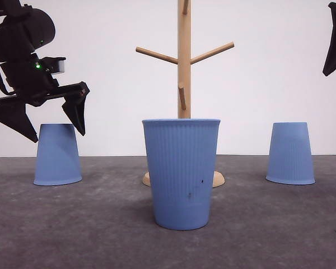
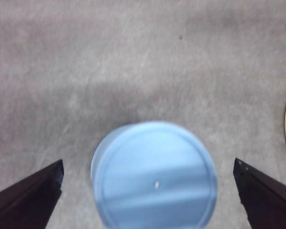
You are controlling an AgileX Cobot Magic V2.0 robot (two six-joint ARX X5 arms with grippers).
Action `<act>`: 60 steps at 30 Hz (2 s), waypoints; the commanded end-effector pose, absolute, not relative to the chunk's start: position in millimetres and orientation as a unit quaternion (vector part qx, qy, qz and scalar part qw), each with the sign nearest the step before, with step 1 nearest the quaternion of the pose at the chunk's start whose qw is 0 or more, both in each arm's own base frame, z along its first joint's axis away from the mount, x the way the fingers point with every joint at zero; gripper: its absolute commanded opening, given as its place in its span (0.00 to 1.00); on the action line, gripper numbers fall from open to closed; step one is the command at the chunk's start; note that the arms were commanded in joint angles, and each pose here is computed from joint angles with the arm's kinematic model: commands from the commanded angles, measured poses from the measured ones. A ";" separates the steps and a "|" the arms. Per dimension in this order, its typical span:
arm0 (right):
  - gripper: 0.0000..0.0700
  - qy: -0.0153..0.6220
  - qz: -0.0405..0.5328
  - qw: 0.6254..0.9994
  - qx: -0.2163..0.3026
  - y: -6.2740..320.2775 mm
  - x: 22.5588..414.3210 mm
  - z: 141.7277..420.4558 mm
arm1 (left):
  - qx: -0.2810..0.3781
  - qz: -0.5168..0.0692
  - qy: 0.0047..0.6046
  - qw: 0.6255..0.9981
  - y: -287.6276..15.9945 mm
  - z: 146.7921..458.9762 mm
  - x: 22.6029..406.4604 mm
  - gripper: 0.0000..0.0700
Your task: Place three cups
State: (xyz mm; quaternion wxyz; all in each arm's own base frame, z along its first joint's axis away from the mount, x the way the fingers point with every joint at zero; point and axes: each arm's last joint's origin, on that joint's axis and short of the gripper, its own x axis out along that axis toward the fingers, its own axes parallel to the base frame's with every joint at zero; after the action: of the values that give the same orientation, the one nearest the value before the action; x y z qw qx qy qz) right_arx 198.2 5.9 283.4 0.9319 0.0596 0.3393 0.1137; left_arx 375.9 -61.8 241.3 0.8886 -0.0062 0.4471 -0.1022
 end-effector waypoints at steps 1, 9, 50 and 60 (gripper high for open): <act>1.00 0.332 0.115 0.935 0.057 5.7 199.9 286.5 | -0.001 -0.106 0.438 0.893 -64.5 240.8 383.5 1.00; 1.00 0.332 0.115 0.935 0.057 5.7 199.9 286.5 | -0.002 -0.105 0.442 0.891 -64.3 239.4 383.5 0.60; 1.00 0.328 0.116 0.936 0.055 5.7 200.2 287.5 | -0.127 -0.362 0.282 0.879 -34.6 446.2 366.9 0.55; 1.00 0.328 0.116 0.936 0.055 5.8 200.2 287.4 | -0.156 -0.429 0.277 0.846 -47.8 449.7 369.6 0.55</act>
State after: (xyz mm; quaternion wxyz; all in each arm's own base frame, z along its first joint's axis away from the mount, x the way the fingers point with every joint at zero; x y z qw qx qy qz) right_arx 198.6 5.9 283.8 0.9330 0.0589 0.3363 0.1140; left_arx 362.0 -42.0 452.8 0.8503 -0.1537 0.2736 -0.4224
